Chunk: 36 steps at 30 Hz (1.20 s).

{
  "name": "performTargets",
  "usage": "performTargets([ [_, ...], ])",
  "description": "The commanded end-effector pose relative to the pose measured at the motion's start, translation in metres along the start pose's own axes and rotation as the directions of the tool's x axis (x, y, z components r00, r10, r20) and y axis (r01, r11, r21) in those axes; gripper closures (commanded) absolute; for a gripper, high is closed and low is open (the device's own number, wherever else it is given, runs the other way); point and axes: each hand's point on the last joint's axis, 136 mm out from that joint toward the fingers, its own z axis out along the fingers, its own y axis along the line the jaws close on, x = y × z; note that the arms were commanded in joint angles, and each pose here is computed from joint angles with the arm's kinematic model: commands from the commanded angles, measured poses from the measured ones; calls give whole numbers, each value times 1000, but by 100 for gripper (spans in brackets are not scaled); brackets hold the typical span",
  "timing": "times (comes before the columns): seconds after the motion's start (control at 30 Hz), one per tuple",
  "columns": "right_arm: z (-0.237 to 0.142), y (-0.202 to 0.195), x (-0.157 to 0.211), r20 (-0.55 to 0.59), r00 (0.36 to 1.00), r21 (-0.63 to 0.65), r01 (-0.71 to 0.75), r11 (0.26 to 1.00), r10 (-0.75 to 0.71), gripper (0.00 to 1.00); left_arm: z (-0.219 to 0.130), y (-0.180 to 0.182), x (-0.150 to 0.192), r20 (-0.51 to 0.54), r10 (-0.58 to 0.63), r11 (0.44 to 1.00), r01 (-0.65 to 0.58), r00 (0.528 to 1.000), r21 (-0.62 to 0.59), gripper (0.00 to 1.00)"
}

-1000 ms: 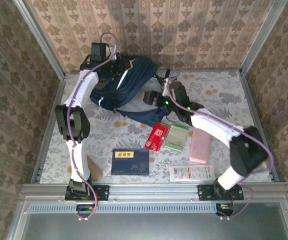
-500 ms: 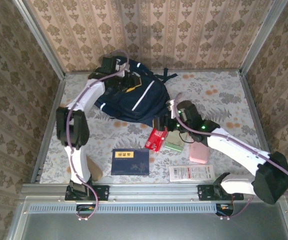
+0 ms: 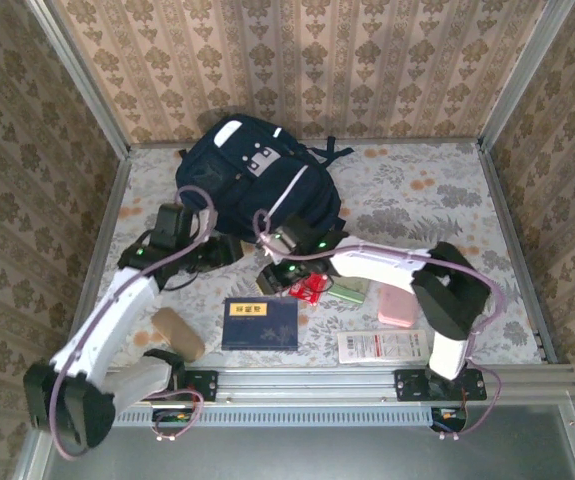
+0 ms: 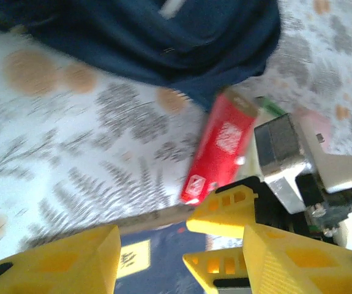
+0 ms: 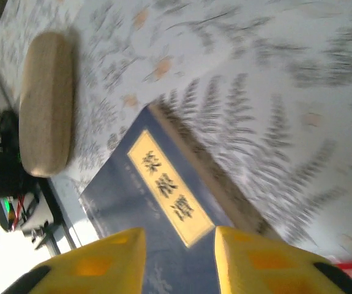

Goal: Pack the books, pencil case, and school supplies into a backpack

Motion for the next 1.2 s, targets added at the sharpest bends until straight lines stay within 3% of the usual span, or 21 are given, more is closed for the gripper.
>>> performTargets([
  [0.0, 31, 33, 20, -112, 992, -63, 48, 997, -55, 78, -23, 28, 2, 108, -78, 989, 90, 991, -115, 43],
  [0.1, 53, 40, 28, -153, 984, -38, 81, 996, -86, 84, -34, 38, 3, 150, -107, 981, 129, 983, -144, 42],
  [0.37, 88, -9, 28, -192, 981, 181, 37, 983, -1, 97, -29, 45, 5, 137, -149, 971, 171, 979, -164, 41],
  [0.63, 68, -73, 14, -50, 988, 356, -121, 927, 148, 97, -16, 44, 5, 110, -194, 973, 206, 975, -104, 41],
  [0.83, 30, -53, -9, 53, 987, 195, -162, 967, 155, 84, 12, 52, 21, 3, -252, 964, 251, 968, -90, 41],
  [0.93, 6, -58, -14, 106, 973, 133, -220, 966, 207, 68, 31, 61, 38, -68, -320, 945, 313, 945, -93, 41],
  [1.03, 2, -69, -4, 56, 965, 122, -260, 958, 255, 54, 48, 67, 53, -110, -367, 930, 359, 924, -84, 41],
  [1.17, 6, -84, 13, 3, 964, 196, -263, 945, 268, 50, 67, 71, 66, -150, -382, 924, 372, 912, -90, 41],
])
